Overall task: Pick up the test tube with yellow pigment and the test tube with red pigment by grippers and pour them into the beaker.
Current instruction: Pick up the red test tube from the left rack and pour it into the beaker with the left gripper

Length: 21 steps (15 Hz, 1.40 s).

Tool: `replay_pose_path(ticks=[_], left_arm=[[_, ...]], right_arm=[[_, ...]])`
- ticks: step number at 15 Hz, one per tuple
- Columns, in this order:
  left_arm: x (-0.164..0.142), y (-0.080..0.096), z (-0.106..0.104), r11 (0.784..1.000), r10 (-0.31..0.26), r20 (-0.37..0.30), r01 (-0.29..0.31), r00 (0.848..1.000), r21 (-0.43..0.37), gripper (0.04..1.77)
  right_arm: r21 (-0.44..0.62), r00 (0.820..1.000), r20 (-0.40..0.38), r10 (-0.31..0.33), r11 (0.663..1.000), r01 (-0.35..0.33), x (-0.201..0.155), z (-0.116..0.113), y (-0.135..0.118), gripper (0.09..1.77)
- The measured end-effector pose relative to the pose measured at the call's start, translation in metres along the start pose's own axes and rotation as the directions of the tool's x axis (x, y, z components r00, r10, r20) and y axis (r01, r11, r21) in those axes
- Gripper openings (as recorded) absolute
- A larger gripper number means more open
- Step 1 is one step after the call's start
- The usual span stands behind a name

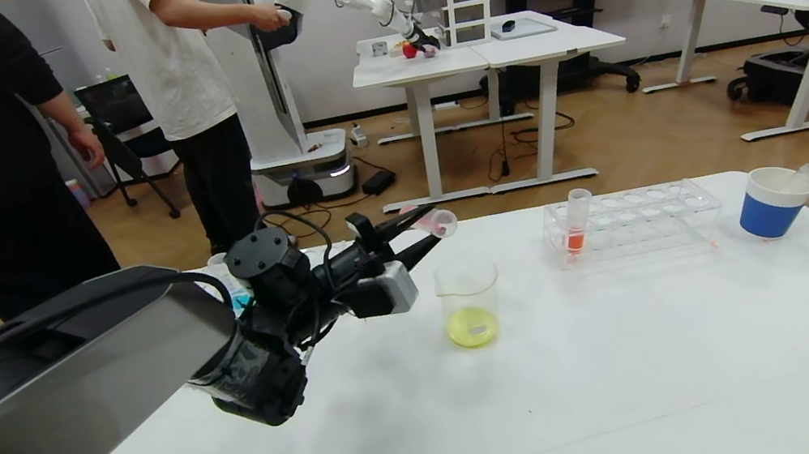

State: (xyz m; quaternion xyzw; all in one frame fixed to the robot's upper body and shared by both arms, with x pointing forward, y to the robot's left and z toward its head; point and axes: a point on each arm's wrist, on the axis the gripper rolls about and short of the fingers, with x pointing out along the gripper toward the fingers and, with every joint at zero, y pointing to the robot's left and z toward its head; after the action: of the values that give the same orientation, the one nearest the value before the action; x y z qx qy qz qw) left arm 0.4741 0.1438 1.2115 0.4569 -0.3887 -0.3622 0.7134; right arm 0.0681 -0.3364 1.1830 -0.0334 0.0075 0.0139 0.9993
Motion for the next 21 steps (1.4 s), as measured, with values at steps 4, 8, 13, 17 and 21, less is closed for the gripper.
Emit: replay_pose_path(ticks=[4,8,13,17,21], left_arm=[[-0.001,-0.008,-0.005,0.999,-0.014,-0.006,0.014,1.0,0.052,0.5],[0.004,-0.012,-0.006,0.995,-0.023,0.025,0.02,0.999,0.1,0.5],[0.007,-0.014,-0.007,0.982,-0.028,0.047,0.019,0.999,0.187,0.5],[0.005,-0.014,-0.012,0.967,-0.023,0.033,0.013,0.999,0.255,0.5],[0.012,-0.012,-0.019,0.958,0.005,0.043,-0.017,0.999,0.285,0.5]], right_arm=[[0.0,1.0,0.0,0.0,1.0,0.0,0.0,0.0,0.0,1.74],[0.0,1.0,0.0,0.0,1.0,0.0,0.0,0.0,0.0,1.74],[0.0,1.0,0.0,0.0,1.0,0.0,0.0,0.0,0.0,1.74],[0.0,1.0,0.0,0.0,1.0,0.0,0.0,0.0,0.0,1.74],[0.0,1.0,0.0,0.0,1.0,0.0,0.0,0.0,0.0,1.74]])
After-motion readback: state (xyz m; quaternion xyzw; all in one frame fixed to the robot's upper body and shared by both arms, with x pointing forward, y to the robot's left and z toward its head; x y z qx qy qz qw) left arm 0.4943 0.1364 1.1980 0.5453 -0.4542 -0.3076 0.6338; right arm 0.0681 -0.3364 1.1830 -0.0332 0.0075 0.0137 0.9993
